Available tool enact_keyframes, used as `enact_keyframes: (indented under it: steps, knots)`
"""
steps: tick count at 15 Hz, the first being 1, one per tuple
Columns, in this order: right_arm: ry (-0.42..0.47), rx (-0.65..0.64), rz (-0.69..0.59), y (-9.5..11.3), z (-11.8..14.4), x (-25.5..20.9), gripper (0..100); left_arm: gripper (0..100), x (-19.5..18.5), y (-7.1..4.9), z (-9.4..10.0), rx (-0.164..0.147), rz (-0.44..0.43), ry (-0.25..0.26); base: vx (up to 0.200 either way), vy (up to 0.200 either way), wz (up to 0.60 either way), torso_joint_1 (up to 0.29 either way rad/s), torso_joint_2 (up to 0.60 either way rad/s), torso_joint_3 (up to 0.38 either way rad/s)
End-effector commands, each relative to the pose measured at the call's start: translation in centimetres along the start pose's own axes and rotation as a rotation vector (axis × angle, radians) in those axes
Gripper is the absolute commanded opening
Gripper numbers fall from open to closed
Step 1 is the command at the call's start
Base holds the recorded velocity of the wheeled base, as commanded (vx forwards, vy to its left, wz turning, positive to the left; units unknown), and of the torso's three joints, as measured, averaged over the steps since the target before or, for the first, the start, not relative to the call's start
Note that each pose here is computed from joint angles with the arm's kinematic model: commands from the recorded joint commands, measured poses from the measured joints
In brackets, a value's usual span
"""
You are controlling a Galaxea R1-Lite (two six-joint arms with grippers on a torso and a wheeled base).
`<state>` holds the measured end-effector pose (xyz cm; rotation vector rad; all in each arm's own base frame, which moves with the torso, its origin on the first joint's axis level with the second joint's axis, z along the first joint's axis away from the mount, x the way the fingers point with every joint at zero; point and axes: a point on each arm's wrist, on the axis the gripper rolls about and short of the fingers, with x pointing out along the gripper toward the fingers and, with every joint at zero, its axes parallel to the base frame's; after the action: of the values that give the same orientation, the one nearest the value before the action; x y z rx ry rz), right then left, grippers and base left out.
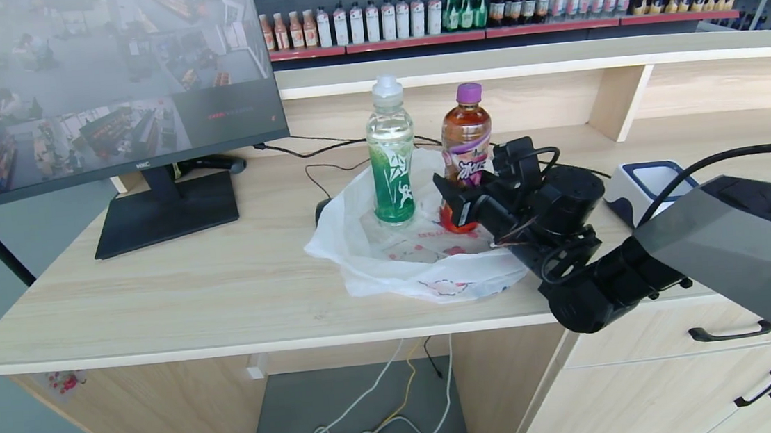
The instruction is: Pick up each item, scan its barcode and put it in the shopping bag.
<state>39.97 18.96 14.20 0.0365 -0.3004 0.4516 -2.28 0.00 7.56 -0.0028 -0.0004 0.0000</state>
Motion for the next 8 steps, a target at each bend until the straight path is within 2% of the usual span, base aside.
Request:
enact_keyframes:
  steps: [1, 3, 5, 8]
  knots:
    - [-0.005, -0.001, -0.001, 0.1, 0.0, -0.4, 100, 100, 0.0, 0.0, 0.0, 0.001, 0.000, 0.000, 0.000, 0.000, 0.00, 0.000, 0.00, 0.000]
    - [-0.023, 0.005, 0.013, 0.7, 0.6, -0.4, 100, 100, 0.0, 0.0, 0.0, 0.001, 0.000, 0.000, 0.000, 0.000, 0.00, 0.000, 0.00, 0.000]
    - [-0.022, 0.001, -0.004, 0.0, 0.9, -0.7, 100, 100, 0.0, 0.0, 0.0, 0.001, 0.000, 0.000, 0.000, 0.000, 0.00, 0.000, 0.00, 0.000]
    - [-0.016, 0.002, -0.005, -0.1, 1.6, -1.4, 100, 100, 0.0, 0.0, 0.0, 0.001, -0.002, 0.000, 0.000, 0.000, 0.00, 0.000, 0.00, 0.000]
